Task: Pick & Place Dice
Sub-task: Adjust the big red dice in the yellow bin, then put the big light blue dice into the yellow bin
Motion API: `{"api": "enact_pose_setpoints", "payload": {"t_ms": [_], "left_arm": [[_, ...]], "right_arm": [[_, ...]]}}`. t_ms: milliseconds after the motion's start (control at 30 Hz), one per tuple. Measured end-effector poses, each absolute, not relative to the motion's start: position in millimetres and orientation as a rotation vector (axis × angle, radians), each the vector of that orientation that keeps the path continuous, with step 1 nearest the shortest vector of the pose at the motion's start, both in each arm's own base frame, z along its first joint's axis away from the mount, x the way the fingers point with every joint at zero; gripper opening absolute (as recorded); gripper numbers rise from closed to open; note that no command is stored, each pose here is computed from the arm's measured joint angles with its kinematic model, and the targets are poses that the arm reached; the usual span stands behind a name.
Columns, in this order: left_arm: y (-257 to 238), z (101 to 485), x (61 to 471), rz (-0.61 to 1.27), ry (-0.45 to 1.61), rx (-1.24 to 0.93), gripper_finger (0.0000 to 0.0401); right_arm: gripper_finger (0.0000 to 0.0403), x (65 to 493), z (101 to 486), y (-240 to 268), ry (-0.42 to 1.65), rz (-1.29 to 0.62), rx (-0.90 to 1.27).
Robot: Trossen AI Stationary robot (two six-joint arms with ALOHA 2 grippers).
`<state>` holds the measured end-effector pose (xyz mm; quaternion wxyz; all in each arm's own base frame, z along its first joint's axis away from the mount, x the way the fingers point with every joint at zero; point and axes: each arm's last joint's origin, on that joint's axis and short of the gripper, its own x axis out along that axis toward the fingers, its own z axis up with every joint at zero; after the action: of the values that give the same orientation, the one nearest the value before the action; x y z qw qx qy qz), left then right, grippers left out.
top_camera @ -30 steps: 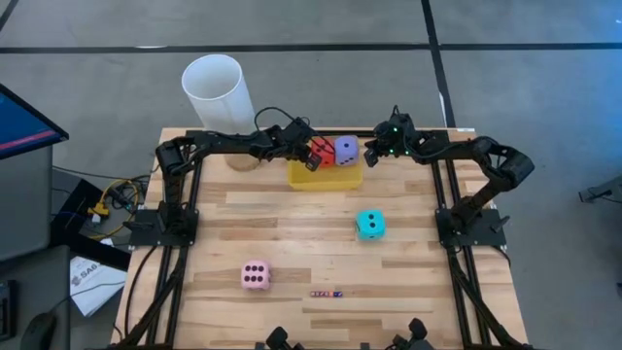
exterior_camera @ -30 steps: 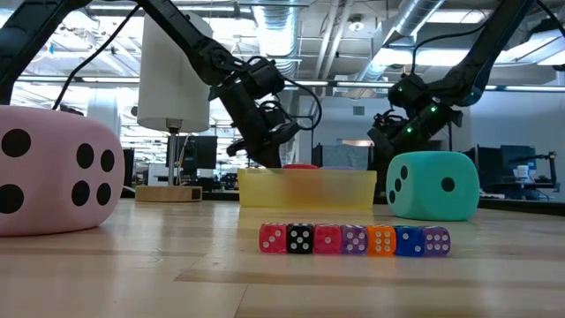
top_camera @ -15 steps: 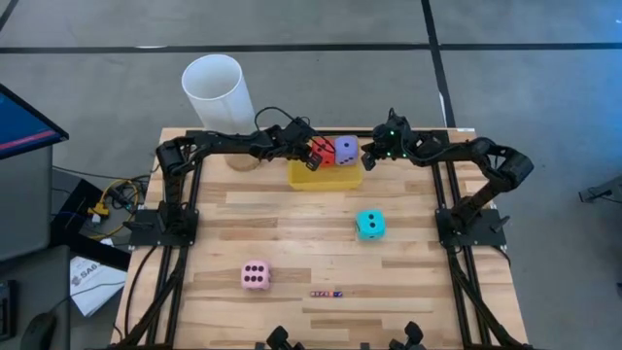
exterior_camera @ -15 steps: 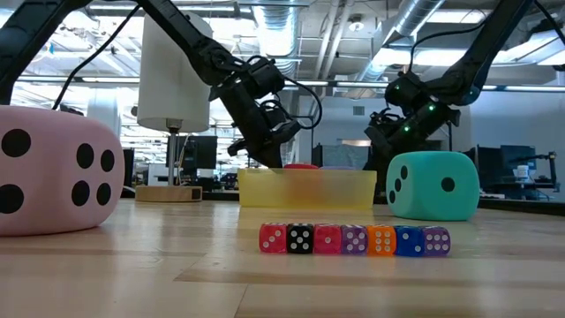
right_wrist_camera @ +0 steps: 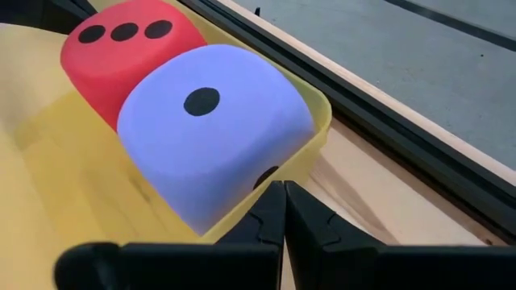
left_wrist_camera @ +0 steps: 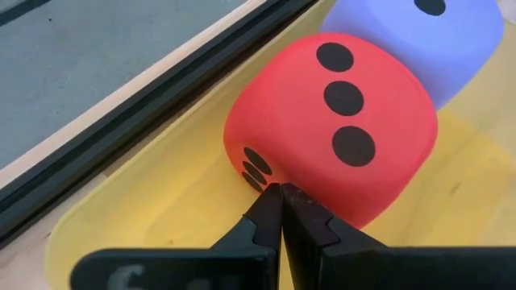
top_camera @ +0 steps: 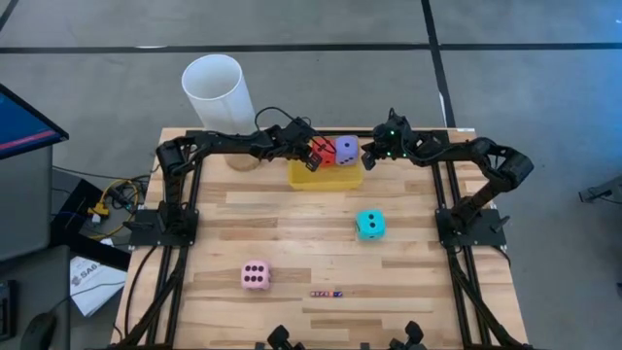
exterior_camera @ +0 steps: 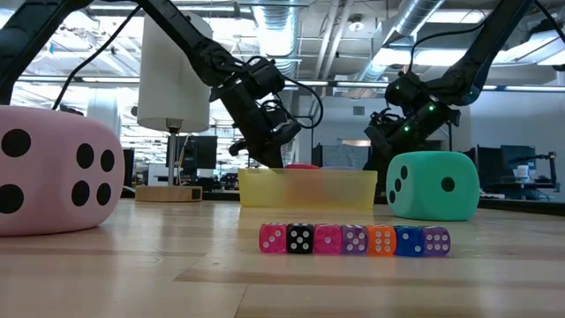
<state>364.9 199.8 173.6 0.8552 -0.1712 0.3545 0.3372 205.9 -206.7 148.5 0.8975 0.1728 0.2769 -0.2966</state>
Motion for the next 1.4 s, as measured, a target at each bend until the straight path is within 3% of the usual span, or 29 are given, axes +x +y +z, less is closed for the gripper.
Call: {"api": "enact_pose_setpoints", "payload": {"t_ms": [533, 700, 1033, 1400], "left_arm": [[196.2, 173.3, 364.6, 0.739, 0.807, -0.210, 0.0000], [195.5, 173.4, 364.1, 0.782, 0.836, -0.127, 0.0000], [175.0, 181.2, 382.5, 0.696, 0.762, 0.006, 0.0000], [156.5, 231.4, 372.0, 0.776, 0.696, 0.123, 0.0000]], "right_arm": [[0.0000, 206.1, 150.6, -207.0, 0.557, -0.618, 0.357], [0.0000, 205.1, 158.4, -206.0, 0.532, -0.619, 0.343], [0.0000, 196.8, 187.9, -197.6, 0.471, -0.618, 0.290], [0.0000, 179.4, 220.3, -176.9, 0.461, -0.604, 0.246]]}}
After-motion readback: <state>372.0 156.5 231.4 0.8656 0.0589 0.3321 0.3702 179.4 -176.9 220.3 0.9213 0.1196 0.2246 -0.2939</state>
